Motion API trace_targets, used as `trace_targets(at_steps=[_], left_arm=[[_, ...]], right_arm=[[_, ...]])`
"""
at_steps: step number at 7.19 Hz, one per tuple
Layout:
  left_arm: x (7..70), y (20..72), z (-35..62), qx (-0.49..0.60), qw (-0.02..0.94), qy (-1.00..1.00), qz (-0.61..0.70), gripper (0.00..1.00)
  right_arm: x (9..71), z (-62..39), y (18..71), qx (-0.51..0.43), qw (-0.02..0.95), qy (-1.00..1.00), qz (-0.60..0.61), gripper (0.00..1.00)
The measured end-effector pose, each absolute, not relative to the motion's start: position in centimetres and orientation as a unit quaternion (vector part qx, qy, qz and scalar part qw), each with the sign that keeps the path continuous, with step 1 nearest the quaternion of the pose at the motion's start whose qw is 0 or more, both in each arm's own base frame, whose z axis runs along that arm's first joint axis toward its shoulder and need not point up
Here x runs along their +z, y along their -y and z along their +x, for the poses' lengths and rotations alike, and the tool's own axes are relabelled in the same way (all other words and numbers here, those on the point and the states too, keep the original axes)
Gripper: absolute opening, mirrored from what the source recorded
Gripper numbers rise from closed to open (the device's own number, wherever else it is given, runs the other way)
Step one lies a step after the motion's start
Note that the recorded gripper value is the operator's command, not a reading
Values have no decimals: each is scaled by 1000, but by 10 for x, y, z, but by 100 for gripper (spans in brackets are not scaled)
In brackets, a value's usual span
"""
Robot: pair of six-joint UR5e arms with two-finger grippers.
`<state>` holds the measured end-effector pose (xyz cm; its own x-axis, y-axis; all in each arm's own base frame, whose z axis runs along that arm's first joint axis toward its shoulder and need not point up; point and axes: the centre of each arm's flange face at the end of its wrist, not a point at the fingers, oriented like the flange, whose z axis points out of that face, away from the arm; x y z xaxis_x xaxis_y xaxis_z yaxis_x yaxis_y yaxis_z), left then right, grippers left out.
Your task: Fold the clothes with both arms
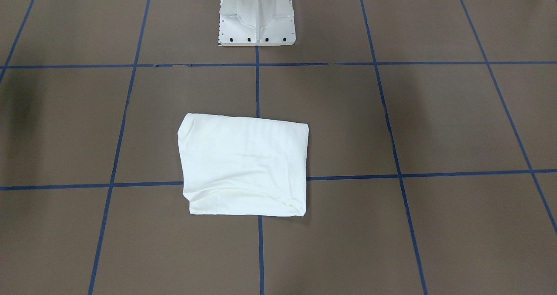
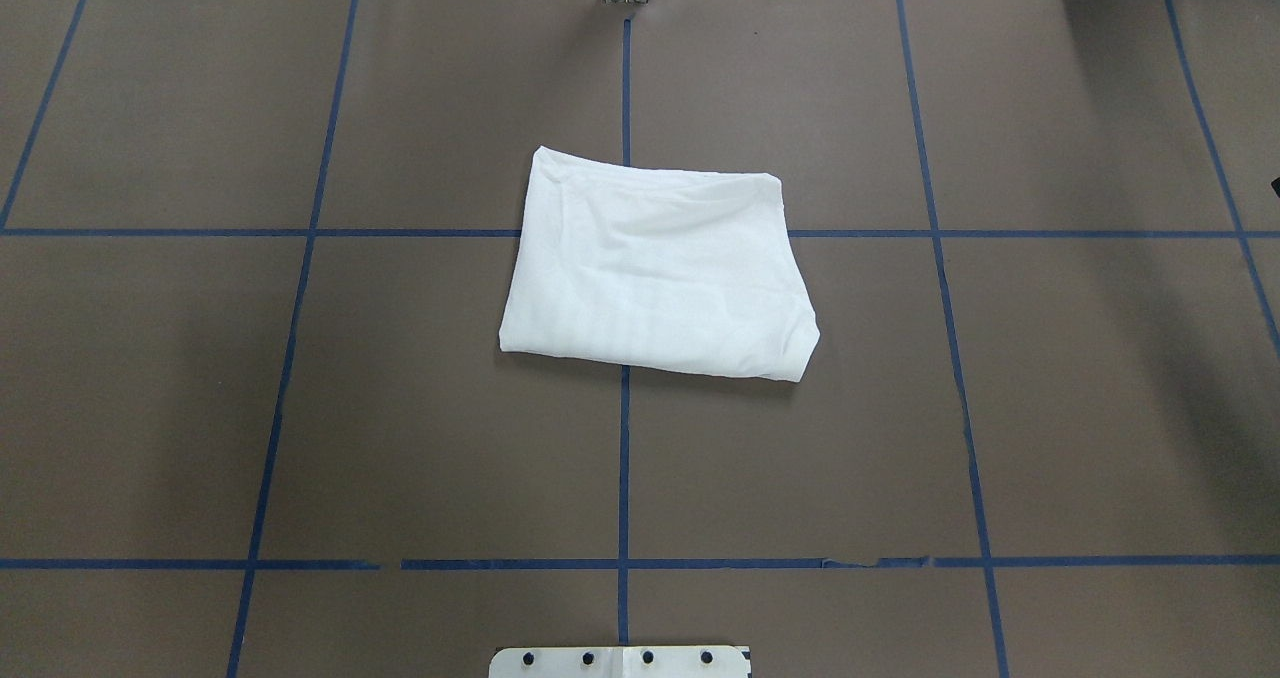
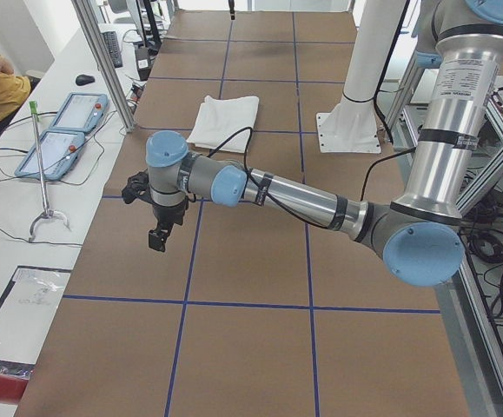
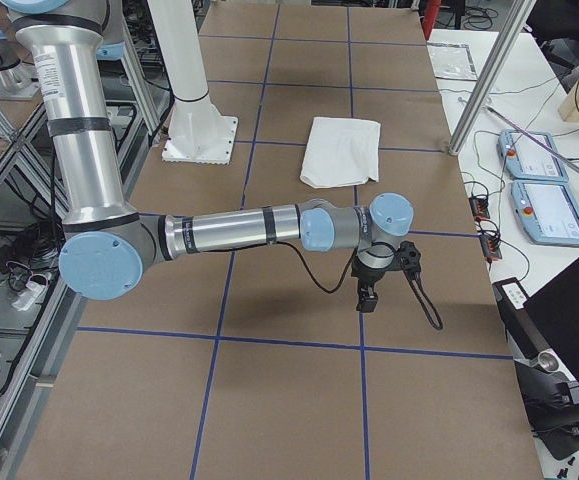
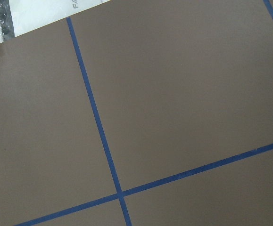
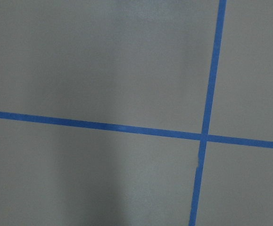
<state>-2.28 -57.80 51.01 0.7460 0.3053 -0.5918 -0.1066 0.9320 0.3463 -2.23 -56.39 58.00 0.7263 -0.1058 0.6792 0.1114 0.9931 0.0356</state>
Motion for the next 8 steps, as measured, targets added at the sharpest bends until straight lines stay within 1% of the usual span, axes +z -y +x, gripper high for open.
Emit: trace_targets(at_steps=[4,8], left_arm=[[510,567,-23,112,921,-344,147,100],[509,537,-26,112,920,-344,150,100]], right_arm=[[575,-24,557,-62,927,369,-6,100],[579,-26,549,-61,921,385,-9,100]])
